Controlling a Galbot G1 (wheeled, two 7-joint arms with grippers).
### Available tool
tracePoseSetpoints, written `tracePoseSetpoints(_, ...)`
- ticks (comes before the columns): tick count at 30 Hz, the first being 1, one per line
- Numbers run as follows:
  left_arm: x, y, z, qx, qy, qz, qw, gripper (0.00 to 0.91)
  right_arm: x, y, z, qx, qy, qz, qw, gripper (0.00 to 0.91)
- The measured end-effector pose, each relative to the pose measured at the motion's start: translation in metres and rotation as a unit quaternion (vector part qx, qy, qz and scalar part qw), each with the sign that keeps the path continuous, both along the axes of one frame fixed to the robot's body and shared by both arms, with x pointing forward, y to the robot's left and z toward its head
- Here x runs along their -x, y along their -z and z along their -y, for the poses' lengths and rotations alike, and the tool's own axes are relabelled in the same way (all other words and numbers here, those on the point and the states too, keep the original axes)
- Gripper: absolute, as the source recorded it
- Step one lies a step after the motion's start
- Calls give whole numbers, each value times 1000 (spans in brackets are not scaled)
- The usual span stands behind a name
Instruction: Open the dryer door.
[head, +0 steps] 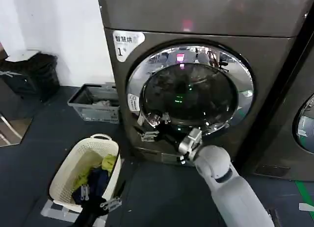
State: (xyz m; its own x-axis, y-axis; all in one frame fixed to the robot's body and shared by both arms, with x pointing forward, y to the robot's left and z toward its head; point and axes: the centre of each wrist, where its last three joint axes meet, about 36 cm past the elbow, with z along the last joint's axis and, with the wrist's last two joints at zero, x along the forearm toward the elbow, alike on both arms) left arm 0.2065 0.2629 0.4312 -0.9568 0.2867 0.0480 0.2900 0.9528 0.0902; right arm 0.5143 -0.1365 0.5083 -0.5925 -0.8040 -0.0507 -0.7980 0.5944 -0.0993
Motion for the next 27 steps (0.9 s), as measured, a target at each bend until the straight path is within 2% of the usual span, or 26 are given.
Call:
tracePoseSetpoints(11,3,-2,1,1,-1,0,1000,907,-38,4,-12,3,-9,-14,1000,907)
tracePoseSetpoints(27,2,0,0,1,-2,0,1000,907,-63,6,-25,23,-35,-19,999,907)
